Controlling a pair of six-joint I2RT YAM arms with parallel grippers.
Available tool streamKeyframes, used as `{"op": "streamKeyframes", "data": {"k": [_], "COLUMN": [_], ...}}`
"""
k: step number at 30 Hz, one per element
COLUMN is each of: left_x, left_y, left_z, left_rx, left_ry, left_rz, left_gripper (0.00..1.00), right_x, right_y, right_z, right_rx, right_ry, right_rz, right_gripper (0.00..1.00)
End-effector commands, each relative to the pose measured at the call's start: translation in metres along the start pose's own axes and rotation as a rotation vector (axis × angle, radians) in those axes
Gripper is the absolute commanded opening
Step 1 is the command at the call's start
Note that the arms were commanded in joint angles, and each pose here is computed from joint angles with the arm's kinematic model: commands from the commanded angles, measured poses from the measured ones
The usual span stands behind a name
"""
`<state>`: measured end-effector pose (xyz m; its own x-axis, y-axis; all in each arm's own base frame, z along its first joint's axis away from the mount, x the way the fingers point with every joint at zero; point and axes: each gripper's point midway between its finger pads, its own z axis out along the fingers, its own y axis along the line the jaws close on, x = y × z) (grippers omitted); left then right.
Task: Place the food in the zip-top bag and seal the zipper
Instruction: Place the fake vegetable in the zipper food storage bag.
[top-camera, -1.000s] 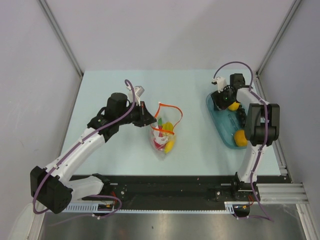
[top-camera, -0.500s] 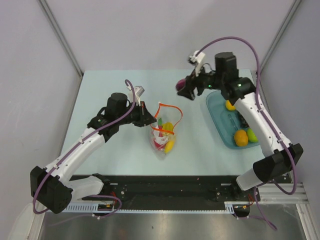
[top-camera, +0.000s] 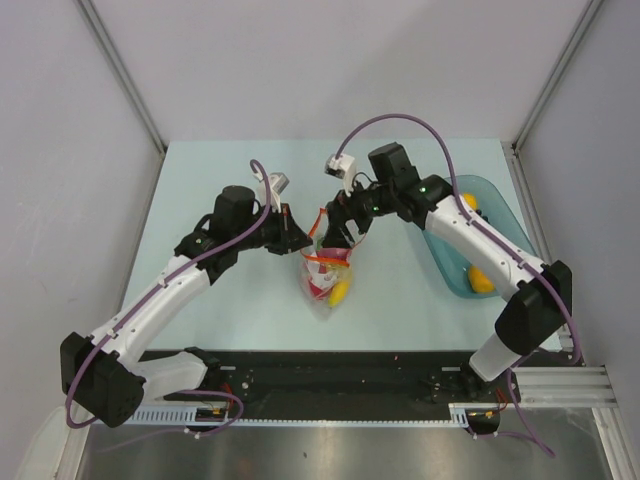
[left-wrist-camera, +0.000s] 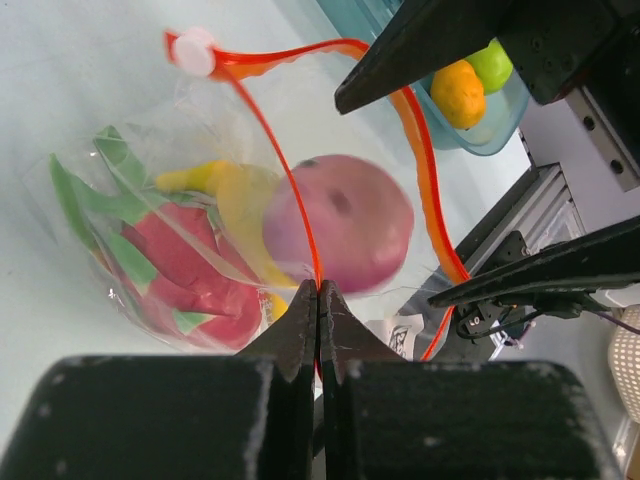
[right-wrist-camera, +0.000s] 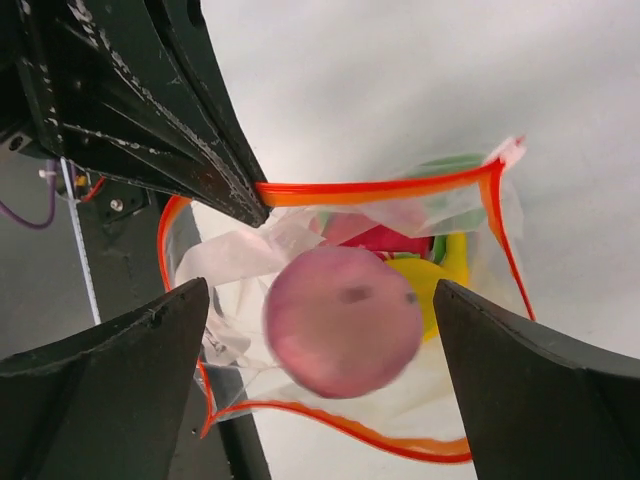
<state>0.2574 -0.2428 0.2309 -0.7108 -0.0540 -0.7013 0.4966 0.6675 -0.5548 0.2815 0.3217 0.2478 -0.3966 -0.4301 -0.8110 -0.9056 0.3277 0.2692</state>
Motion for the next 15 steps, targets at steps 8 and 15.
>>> {"op": "streamKeyframes", "data": {"k": [8, 15], "left_x": [-0.023, -0.021], "left_y": [-0.015, -0.013], "left_z": [-0.010, -0.006], "left_rx": [0.031, 0.032], "left_ry": [-0.071, -0.066], "left_rz": [0.061, 0.051], "left_gripper": [0.01, 0.01], "right_x": [-0.009, 0.102], "right_y": [-0.133, -0.252], "right_z": [-0.143, -0.226], "right_rx": [0.390, 0.814], "right_ry": [-0.202, -0.071], "right_rz": [0.194, 0.390], "right_gripper": [1.00, 0.98]}}
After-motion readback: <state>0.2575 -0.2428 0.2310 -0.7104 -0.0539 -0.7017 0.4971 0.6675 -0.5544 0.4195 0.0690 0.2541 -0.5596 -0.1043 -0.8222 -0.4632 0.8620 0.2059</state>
